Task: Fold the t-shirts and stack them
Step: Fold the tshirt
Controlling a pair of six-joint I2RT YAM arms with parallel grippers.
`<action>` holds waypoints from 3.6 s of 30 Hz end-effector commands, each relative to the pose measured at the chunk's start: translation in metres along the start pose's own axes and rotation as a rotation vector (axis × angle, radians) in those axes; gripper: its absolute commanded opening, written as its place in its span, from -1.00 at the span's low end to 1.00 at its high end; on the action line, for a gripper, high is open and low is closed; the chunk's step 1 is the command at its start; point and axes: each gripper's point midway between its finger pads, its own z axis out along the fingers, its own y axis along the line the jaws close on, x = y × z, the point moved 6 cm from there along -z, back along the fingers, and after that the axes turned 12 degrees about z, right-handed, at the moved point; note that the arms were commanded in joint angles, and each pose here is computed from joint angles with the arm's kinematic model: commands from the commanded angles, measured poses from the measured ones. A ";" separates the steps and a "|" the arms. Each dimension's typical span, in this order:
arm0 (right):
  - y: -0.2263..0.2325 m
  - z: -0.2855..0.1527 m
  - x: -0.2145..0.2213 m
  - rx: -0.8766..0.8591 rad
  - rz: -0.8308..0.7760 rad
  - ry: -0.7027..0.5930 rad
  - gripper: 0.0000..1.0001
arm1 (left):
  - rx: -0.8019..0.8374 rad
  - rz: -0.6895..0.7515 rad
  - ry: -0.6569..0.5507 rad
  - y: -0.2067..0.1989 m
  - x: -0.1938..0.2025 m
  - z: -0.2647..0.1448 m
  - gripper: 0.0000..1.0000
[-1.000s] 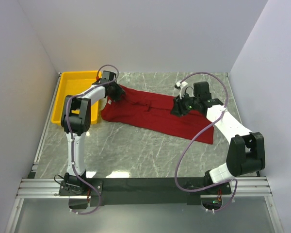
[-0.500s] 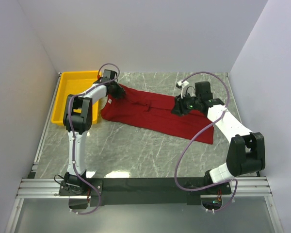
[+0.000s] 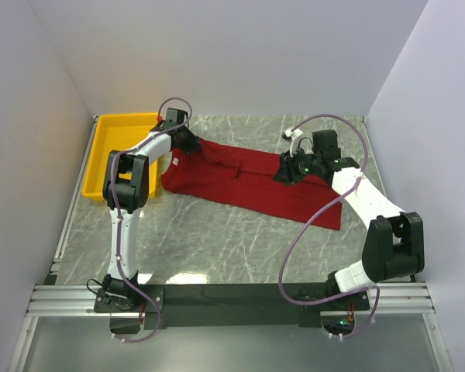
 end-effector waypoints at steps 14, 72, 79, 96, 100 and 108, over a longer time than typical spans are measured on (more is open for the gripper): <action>0.001 -0.012 -0.009 0.002 -0.021 -0.060 -0.13 | 0.216 -0.172 0.019 -0.040 -0.018 0.020 -0.93; -0.087 -0.112 0.129 0.320 0.265 0.225 0.00 | -0.245 0.875 0.121 0.080 0.060 -0.116 0.08; -0.089 -0.115 0.130 0.326 0.275 0.228 0.00 | -0.283 0.877 0.159 0.086 0.063 -0.110 -0.06; -0.125 -0.131 0.130 0.622 0.458 0.199 -0.03 | -0.297 0.887 0.149 0.080 0.055 -0.119 -0.87; -0.127 -0.127 0.142 0.614 0.511 0.258 -0.01 | -0.284 0.876 0.132 0.078 0.054 -0.125 -0.99; -0.132 -0.111 0.155 0.550 0.633 0.325 0.03 | -0.251 0.863 0.123 0.076 0.054 -0.135 -0.99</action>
